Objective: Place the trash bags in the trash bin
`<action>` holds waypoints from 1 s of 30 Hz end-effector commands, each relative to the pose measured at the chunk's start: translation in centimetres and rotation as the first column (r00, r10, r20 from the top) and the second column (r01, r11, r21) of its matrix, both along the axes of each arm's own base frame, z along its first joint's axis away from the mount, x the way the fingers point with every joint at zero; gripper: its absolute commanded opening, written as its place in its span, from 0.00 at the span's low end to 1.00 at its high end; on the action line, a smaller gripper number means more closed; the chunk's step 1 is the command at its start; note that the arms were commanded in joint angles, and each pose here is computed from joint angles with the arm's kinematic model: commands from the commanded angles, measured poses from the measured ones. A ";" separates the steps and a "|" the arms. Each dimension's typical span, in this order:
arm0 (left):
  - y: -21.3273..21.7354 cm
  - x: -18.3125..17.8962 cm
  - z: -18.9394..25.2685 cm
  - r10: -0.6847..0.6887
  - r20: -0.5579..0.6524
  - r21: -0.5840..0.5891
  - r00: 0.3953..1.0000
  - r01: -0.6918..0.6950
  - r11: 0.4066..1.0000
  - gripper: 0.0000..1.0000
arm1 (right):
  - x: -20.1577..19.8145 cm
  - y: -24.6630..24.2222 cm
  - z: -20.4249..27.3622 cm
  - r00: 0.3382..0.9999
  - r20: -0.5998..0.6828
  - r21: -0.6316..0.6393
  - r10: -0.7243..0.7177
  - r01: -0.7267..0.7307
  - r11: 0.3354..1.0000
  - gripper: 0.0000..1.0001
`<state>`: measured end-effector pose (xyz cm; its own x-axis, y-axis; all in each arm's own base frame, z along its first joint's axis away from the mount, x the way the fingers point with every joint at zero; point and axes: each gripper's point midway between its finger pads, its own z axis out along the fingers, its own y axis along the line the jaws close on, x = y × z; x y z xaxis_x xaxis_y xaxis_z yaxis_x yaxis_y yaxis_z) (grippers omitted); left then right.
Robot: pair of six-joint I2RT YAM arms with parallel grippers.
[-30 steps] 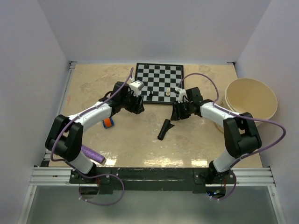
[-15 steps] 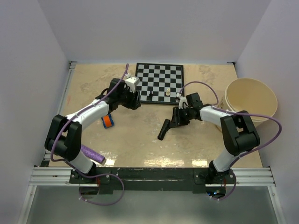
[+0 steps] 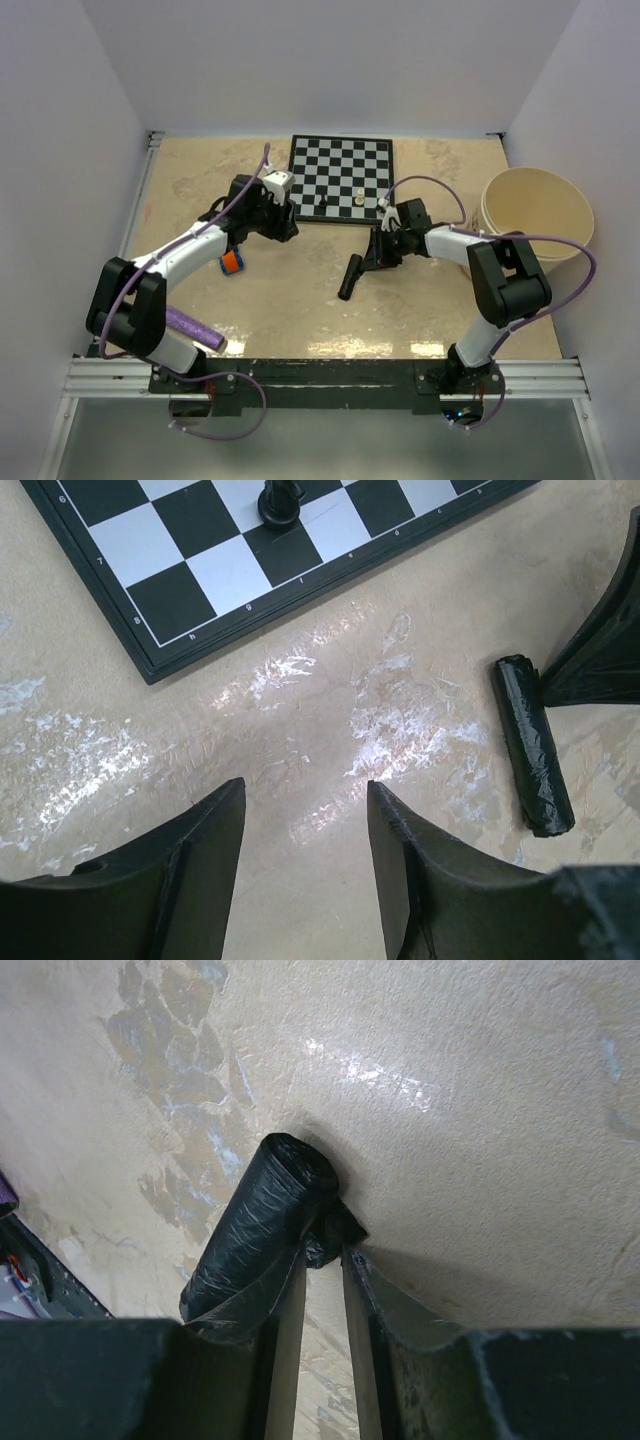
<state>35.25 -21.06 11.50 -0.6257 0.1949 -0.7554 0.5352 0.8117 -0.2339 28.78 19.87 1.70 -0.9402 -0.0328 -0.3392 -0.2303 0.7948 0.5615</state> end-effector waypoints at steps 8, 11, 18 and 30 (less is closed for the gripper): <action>0.3 -0.4 1.1 0.007 0.030 -0.032 1.000 -0.006 0.999 0.56 | -0.3 -3.7 -4.7 0.995 -0.052 -0.246 -0.088 0.073 0.966 0.48; 0.2 -0.4 1.1 0.003 0.023 -0.034 1.000 -0.002 0.999 0.56 | 0.3 -3.9 -5.2 0.994 -0.050 -0.271 -0.093 0.076 0.960 0.43; 0.2 -0.3 0.8 0.003 0.014 -0.033 1.000 -0.002 0.999 0.56 | 0.6 -3.8 -5.7 0.994 -0.061 -0.280 -0.088 0.068 0.957 0.25; -0.5 -1.7 0.5 -0.052 -0.021 -0.108 0.998 0.050 0.993 0.56 | 4.7 1.3 6.8 0.957 0.238 -0.072 0.164 -0.151 0.986 0.00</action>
